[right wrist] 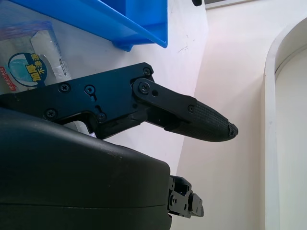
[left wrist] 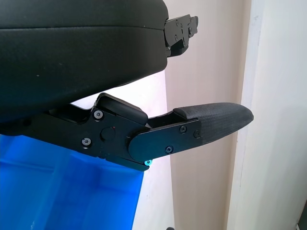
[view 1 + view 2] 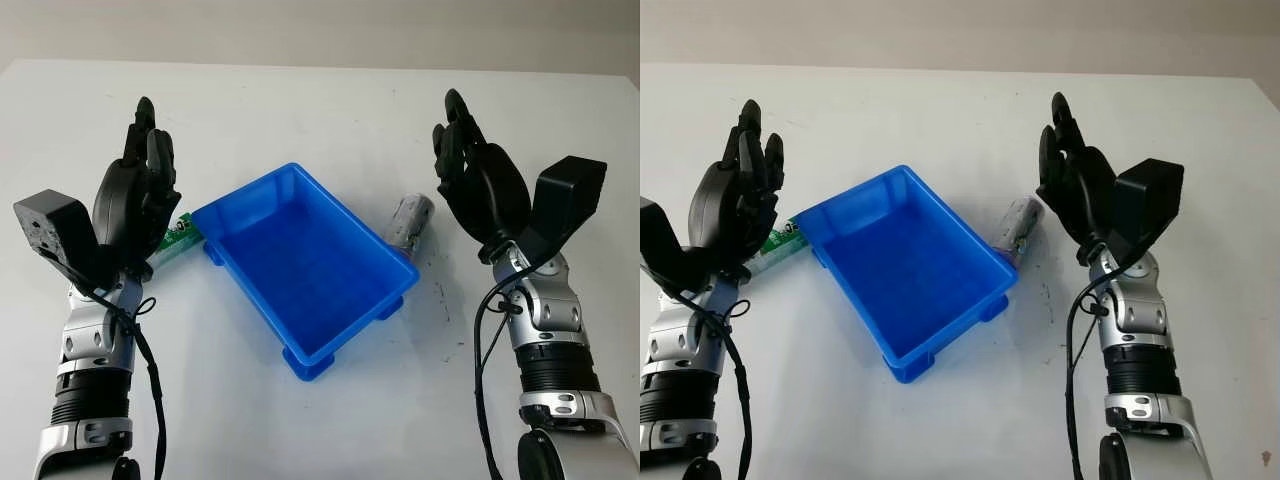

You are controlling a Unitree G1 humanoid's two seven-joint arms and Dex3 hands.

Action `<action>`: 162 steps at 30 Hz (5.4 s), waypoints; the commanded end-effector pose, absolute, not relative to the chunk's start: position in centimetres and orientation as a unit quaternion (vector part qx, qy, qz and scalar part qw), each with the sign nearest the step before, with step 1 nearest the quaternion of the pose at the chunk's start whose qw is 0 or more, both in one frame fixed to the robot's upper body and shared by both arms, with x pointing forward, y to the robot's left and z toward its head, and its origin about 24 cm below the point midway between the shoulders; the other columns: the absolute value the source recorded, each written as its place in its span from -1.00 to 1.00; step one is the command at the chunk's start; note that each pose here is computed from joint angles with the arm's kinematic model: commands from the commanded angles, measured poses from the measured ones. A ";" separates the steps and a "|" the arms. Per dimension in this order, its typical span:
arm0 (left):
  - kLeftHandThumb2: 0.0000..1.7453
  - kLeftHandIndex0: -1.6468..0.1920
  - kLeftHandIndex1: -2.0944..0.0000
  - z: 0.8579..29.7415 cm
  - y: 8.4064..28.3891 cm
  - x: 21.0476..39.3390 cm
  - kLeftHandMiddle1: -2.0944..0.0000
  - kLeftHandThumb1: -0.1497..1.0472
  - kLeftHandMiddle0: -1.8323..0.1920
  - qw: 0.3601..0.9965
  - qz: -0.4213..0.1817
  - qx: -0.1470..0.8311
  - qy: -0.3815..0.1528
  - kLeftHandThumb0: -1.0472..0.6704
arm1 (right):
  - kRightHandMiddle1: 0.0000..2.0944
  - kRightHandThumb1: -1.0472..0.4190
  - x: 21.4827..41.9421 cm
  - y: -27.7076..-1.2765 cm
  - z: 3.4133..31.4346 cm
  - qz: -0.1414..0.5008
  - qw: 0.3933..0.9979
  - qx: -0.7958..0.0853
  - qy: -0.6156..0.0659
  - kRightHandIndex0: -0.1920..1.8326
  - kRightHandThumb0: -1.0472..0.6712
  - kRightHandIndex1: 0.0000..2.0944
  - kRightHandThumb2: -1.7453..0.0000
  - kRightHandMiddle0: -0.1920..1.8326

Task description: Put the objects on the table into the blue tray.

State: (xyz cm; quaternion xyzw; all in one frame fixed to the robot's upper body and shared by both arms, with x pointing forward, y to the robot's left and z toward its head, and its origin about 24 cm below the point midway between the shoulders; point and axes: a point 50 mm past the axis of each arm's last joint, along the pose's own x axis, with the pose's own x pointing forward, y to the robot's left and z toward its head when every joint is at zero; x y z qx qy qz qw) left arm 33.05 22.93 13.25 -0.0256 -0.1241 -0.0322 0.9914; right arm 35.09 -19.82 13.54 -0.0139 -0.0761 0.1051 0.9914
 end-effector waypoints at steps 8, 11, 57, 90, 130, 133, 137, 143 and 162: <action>-0.24 1.00 1.00 13.6 23.1 33.2 1.00 1.00 1.00 0.991 -0.035 -0.023 -0.130 -0.76 | -1.00 -1.00 35.0 -19.8 13.8 0.105 0.991 -0.022 -0.081 -1.00 -0.61 -1.00 0.14 -1.00; -0.24 1.00 1.00 13.6 23.0 33.4 1.00 1.00 1.00 0.991 -0.038 -0.025 -0.129 -0.75 | -1.00 -1.00 35.2 -19.9 13.8 0.106 0.991 -0.022 -0.080 -1.00 -0.61 -1.00 0.15 -1.00; -0.27 1.00 1.00 14.0 23.5 33.2 1.00 1.00 1.00 0.991 -0.042 -0.012 -0.127 -0.76 | -0.93 -0.60 35.6 -21.0 22.4 0.296 0.516 -0.788 -0.157 -0.81 -0.53 -0.93 0.94 -0.75; -0.26 1.00 1.00 14.0 23.6 33.0 1.00 1.00 1.00 0.991 -0.037 -0.006 -0.127 -0.76 | -0.61 -0.80 35.9 -19.9 16.1 0.360 0.575 -0.705 -0.208 -0.27 -0.10 -0.72 0.93 -0.35; -0.28 1.00 1.00 14.1 23.6 33.2 1.00 1.00 1.00 0.991 -0.040 -0.009 -0.128 -0.75 | 1.00 -0.97 39.5 -20.8 22.2 0.096 0.590 -0.754 -0.271 0.13 -0.27 1.00 0.93 -0.07; -0.27 1.00 1.00 14.1 23.6 33.2 1.00 1.00 1.00 0.991 -0.038 -0.007 -0.128 -0.75 | 1.00 -0.98 39.8 -19.9 23.8 0.070 0.648 -0.701 -0.289 0.18 -0.24 1.00 0.93 -0.04; -0.27 1.00 1.00 14.1 23.5 33.1 1.00 1.00 1.00 0.991 -0.038 -0.009 -0.128 -0.74 | 1.00 -1.00 39.6 -18.2 25.2 0.078 0.718 -0.614 -0.320 0.22 -0.24 1.00 0.90 0.03; -0.28 1.00 1.00 14.0 23.5 33.1 1.00 1.00 1.00 0.991 -0.038 -0.010 -0.128 -0.74 | 1.00 -1.00 38.7 -15.7 25.6 0.133 0.750 -0.539 -0.359 0.28 -0.21 1.00 0.88 0.13; -0.29 1.00 1.00 13.9 23.4 33.0 1.00 1.00 1.00 0.991 -0.035 -0.011 -0.128 -0.75 | 1.00 -1.00 35.8 -12.1 22.2 0.342 0.746 -0.490 -0.295 0.28 -0.23 1.00 0.84 0.04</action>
